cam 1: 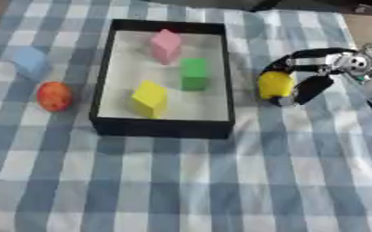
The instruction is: Pick up objects on the table and place them in the box.
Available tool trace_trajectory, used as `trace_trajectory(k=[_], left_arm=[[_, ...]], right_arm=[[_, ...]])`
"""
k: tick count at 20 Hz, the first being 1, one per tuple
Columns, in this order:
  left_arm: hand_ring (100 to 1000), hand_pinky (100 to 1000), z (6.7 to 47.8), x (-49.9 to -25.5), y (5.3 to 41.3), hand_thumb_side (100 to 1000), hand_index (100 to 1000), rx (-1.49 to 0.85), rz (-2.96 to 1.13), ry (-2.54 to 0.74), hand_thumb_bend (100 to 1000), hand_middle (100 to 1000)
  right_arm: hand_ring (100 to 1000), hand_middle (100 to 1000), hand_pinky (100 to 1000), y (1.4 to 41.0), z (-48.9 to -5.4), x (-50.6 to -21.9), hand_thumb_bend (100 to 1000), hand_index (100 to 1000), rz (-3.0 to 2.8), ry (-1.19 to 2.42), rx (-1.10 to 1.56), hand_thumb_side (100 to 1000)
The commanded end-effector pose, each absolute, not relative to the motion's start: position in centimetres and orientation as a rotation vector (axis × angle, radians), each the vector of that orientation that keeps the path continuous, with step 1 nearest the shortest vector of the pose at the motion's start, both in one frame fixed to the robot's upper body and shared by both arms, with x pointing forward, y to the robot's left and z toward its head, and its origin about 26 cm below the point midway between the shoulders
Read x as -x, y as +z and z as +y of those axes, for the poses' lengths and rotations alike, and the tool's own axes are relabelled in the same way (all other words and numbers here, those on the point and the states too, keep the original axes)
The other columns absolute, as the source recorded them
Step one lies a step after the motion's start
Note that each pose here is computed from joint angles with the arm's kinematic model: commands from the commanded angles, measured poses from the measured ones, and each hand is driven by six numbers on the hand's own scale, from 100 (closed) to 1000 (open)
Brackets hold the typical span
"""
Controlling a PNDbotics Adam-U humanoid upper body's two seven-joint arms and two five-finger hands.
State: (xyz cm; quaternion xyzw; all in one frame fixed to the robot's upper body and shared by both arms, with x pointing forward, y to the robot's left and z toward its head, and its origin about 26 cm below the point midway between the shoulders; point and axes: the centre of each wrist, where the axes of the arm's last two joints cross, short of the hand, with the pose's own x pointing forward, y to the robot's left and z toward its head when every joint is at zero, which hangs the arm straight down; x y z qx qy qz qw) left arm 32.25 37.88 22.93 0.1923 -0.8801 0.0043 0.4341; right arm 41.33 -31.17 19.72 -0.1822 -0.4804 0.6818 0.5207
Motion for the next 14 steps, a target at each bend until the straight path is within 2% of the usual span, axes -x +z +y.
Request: trace_trajectory(k=[1,4,5,10,13,14], left_arm=[[806,805,38.0,-32.1,24.1,800,851,-0.488,-2.22,-0.007,129,828],[806,805,38.1,-32.1,24.0,800,851,-0.489,-2.219,-0.005,128,827],[806,806,38.1,-32.1,24.0,800,851,-0.489,-2.219,-0.004,128,828],[807,806,37.9,-32.1,23.9,797,852,-0.479,-2.223,-0.009,128,828],[808,807,37.9,-32.1,23.9,797,852,-0.479,-2.223,-0.01,128,829],[808,807,37.9,-32.1,23.9,796,852,-0.479,-2.223,-0.01,135,830]], right_arm=[[823,739,891,19.8,-31.7,-41.5,297,880,-1.141,1.623,0.475,260],[738,611,860,19.8,-31.5,-41.4,279,788,-1.156,1.613,0.519,116],[712,577,853,19.9,-31.5,-41.2,254,753,-1.168,1.606,0.547,100],[587,422,803,20.8,-30.7,-40.1,208,560,-1.231,1.574,0.789,100],[567,388,787,21.2,-30.0,-39.4,151,523,-1.281,1.559,0.867,100],[565,380,784,21.5,-29.8,-39.2,100,515,-1.297,1.555,0.877,100]])
